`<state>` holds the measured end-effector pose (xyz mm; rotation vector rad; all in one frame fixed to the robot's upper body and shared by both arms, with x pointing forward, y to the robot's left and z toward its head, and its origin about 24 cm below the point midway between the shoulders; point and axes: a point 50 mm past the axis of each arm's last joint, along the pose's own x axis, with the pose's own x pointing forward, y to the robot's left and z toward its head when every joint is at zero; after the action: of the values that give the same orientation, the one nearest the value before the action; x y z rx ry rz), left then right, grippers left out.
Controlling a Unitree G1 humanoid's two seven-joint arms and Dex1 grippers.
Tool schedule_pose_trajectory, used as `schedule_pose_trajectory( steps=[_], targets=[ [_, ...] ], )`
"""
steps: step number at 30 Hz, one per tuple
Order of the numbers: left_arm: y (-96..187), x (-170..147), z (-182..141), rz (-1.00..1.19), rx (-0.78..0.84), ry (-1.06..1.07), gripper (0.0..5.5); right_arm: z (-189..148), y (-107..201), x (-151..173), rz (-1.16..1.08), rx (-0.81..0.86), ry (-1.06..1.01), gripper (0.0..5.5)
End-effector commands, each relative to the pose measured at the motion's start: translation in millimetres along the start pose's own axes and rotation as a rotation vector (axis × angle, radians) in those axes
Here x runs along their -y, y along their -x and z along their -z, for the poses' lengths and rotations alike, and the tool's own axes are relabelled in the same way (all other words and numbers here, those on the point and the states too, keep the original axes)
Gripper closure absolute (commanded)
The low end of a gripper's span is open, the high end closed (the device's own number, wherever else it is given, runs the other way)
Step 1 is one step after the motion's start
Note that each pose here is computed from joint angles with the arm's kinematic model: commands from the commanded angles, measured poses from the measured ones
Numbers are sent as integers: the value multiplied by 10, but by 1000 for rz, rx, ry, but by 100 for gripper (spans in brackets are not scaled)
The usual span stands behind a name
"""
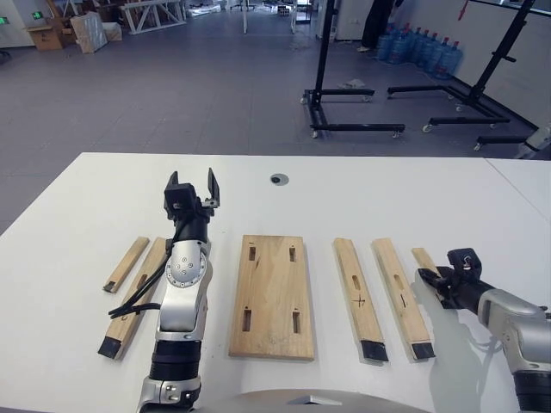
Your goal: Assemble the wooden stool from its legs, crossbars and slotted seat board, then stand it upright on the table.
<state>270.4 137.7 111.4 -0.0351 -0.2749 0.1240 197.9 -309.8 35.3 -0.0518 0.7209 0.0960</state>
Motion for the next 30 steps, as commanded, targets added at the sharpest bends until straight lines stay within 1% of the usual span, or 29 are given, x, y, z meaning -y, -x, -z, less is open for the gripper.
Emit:
schedule_pose_trajectory(
  steps=[1,5,7,8,9,10,12,14,16,17,19,21,23,24,27,30],
  targets=[
    [18,50,7,-14,-16,34,183,455,-10,-192,-67,-236,-73,421],
    [-9,60,19,-5,-19,34,183,464,-13,-142,-26,-217,-69,421],
    [-33,58,17,4,-17,34,183,395,-62,-68,42,-158,-28,421],
    [-47,58,15,10,-16,33,183,313,-99,-3,87,-101,37,421],
    [-62,62,14,17,-15,33,183,226,-128,54,122,-46,55,421],
    [-77,69,14,27,-13,32,183,101,-159,94,144,24,64,421],
    [-110,92,11,50,-8,21,183,-314,-243,129,152,200,79,421],
    [-142,103,2,73,5,-8,183,-767,-254,54,132,395,116,421],
    [-181,121,-8,99,15,-16,183,-1180,-187,-35,125,585,143,421],
    [-207,137,-13,114,19,-13,183,-1364,-133,-95,119,671,150,421],
    [-250,147,-28,132,23,14,183,-1721,-29,-341,40,833,189,421],
    [-293,180,-26,173,6,73,183,-1914,29,-608,-57,939,239,421],
    [-345,214,-13,218,-12,83,183,-1945,5,-838,-131,989,292,421],
    [-368,223,4,250,-41,141,183,-1916,-49,-992,-180,1003,334,421],
    [-438,263,22,426,-150,498,183,-1738,-197,-1464,-331,1023,421,421],
    [-450,265,-79,597,-182,770,183,-1603,-265,-1771,-419,1040,486,421]
  ],
)
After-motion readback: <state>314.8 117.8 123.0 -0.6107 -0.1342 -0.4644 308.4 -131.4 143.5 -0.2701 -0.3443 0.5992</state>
